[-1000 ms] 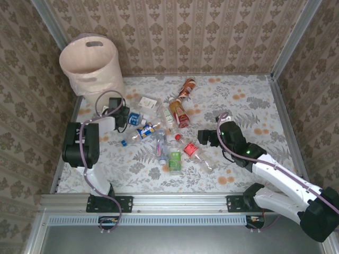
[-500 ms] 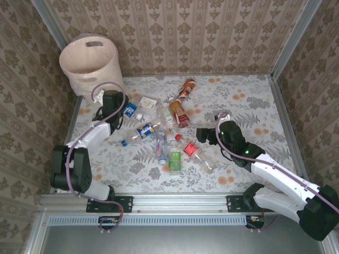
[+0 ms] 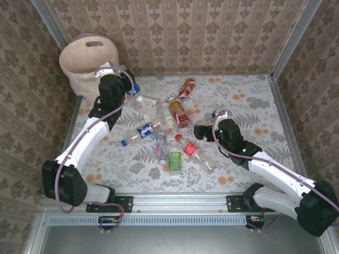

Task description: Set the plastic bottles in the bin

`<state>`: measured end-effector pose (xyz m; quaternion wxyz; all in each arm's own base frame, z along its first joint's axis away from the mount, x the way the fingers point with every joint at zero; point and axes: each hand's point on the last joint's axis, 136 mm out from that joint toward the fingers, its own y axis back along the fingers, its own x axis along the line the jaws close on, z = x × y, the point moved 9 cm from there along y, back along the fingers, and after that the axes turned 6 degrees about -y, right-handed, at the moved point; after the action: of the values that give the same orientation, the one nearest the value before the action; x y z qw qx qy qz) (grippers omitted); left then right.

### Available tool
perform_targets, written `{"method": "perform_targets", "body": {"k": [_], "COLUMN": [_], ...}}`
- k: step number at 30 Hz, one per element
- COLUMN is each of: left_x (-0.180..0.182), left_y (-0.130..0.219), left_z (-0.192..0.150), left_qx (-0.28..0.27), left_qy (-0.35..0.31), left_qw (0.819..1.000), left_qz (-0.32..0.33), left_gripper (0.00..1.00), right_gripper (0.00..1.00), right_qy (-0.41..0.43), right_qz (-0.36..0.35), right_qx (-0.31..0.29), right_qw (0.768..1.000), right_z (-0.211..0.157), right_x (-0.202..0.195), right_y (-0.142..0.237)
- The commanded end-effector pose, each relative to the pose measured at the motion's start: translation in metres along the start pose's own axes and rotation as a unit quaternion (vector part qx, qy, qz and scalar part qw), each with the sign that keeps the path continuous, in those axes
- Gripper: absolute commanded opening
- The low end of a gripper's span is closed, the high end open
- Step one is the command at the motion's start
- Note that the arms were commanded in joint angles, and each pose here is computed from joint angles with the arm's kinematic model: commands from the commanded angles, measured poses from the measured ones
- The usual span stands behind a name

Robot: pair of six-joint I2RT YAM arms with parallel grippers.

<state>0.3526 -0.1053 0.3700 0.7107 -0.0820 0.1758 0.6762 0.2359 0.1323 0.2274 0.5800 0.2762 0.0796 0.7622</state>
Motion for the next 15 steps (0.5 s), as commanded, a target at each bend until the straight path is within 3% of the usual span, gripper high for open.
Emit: {"method": "perform_targets", "body": {"k": [1,10,15], "left_x": [-0.014,-0.006,0.026], "left_y": [-0.004,-0.026,-0.039], "left_z": [0.045,0.124,0.147], "left_qx": [-0.062,-0.136,-0.181], "left_qy": [-0.046,-0.092,-0.063], "left_qw": [0.996,0.986,0.981], "left_qz": [-0.034,-0.016,0.007], "left_gripper": [0.55,0.53,0.53], "right_gripper": [1.0,1.0,1.0], "right_qy": [0.006,0.004,-0.007], "right_qz": [0.014,0.015,0.011], "right_qx": [-0.033,-0.053,-0.062], "right_qw": [0.999,0.998,0.998], "right_z": [0.019,0.023,0.022], "right_x": [0.009,0.007,0.004], "right_y": [0.003,0.015,0.02]}}
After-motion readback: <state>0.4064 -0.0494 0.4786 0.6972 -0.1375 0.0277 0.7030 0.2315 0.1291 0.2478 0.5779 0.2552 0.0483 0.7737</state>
